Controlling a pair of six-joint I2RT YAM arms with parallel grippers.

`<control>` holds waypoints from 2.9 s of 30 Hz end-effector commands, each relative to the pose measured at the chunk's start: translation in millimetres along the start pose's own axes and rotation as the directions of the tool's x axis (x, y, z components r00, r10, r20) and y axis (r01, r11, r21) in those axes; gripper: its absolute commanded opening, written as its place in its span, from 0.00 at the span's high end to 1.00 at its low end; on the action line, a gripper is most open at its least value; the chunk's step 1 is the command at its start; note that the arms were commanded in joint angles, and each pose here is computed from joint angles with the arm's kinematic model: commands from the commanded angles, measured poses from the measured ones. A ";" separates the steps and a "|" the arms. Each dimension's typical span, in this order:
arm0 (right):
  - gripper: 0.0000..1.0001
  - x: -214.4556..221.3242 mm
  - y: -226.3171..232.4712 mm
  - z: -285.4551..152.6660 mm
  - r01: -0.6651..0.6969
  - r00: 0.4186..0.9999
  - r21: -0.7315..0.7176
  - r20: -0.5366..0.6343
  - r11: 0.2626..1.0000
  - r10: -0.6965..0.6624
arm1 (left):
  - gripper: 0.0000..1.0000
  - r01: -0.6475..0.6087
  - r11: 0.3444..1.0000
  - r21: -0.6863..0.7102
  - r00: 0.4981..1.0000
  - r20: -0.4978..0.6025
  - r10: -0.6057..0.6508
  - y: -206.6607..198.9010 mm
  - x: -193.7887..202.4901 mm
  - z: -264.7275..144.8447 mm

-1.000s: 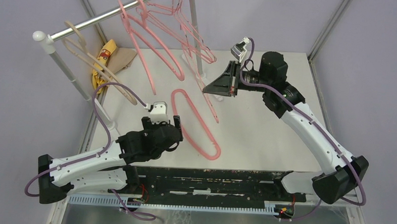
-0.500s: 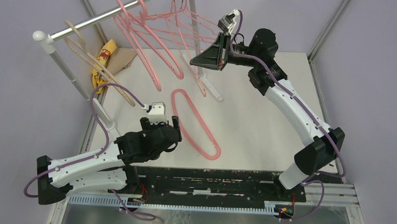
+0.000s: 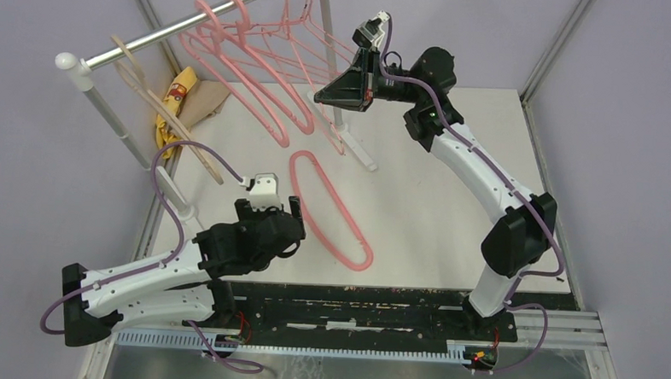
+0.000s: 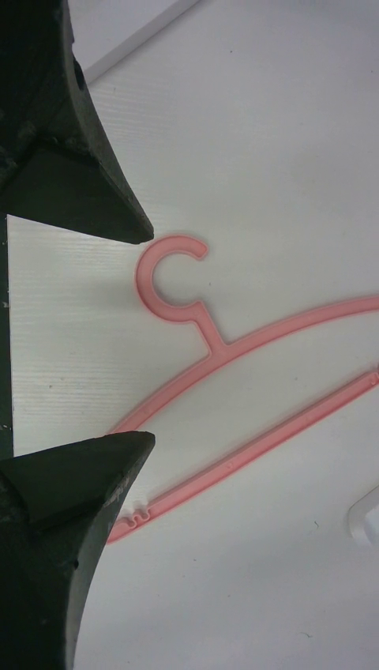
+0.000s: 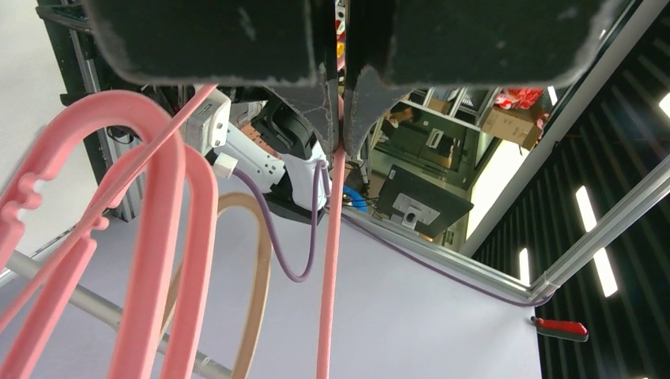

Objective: Organize the hangers

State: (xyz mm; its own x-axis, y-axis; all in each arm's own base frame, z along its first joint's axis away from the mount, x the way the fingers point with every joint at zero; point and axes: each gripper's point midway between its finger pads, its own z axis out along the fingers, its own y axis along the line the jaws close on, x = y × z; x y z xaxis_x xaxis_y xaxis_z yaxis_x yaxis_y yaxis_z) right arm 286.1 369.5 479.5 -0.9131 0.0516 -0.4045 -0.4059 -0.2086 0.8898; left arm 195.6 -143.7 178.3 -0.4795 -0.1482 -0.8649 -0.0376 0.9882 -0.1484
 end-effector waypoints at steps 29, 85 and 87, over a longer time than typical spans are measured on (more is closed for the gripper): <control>0.99 84.5 45.8 -49.3 0.216 0.968 0.064 -0.143 0.974 -0.205 | 0.06 0.075 0.997 0.003 0.997 -0.013 -0.075 -9.2 9.4 5.9; 0.99 -38.4 -15.9 33.3 0.271 0.962 -0.098 -0.007 0.958 -0.273 | 0.05 0.073 0.996 -0.055 0.997 0.035 -0.071 23.5 0.5 -4.0; 0.99 -40.2 -18.7 38.7 0.276 0.960 -0.094 -0.013 0.957 -0.278 | 0.05 0.076 0.996 -0.056 0.996 0.042 -0.074 25.0 -1.1 -4.7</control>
State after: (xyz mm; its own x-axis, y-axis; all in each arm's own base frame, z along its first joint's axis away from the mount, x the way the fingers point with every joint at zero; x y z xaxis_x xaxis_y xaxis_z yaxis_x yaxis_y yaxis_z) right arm 345.0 408.5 445.4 -0.8459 0.0509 -0.5310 -0.5290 -0.2083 0.8227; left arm 187.3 -127.6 170.1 -0.4930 -0.1689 -0.8535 -0.0713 0.9855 -0.1538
